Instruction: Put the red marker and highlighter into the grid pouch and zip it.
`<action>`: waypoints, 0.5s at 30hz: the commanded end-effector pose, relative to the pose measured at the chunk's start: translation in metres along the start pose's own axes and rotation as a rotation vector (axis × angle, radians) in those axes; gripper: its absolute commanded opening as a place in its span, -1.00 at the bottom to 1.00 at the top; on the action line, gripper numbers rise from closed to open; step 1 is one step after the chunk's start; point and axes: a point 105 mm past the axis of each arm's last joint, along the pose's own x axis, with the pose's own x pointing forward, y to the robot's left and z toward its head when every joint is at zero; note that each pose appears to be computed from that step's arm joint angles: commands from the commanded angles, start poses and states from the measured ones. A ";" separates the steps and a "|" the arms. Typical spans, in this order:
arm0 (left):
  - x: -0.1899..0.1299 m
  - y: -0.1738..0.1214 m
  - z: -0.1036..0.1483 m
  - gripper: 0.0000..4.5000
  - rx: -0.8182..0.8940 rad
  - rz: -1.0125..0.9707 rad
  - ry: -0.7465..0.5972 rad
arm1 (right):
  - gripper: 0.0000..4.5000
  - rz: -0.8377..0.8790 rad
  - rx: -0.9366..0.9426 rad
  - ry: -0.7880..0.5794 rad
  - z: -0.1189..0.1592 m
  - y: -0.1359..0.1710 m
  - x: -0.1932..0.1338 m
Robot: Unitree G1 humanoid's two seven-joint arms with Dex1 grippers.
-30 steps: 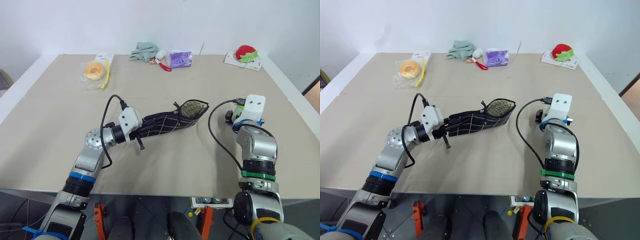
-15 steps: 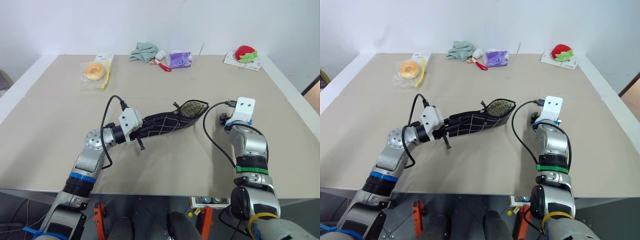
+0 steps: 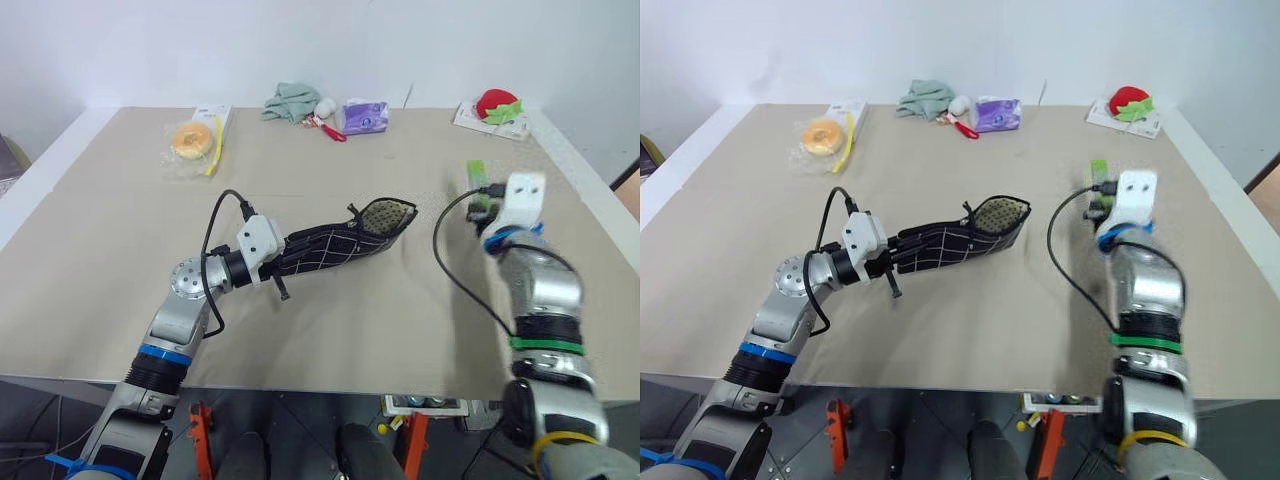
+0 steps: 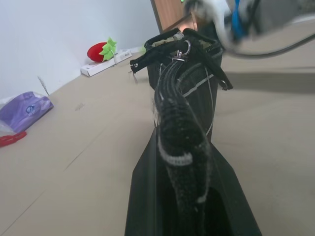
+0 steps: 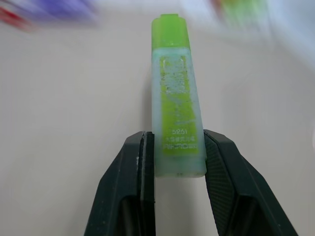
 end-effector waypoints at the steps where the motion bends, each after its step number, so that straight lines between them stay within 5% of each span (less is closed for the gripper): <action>1: 0.001 0.004 0.012 -1.00 0.036 -0.005 -0.028 | -0.56 0.475 -0.151 -0.172 0.065 0.044 -0.030; 5: 0.002 0.004 0.013 -1.00 0.041 -0.016 -0.029 | -0.56 0.800 -0.368 -0.033 0.078 0.061 -0.067; 15: 0.003 0.005 0.014 -1.00 0.050 -0.015 -0.035 | -0.56 0.910 -0.619 0.230 0.051 0.046 -0.071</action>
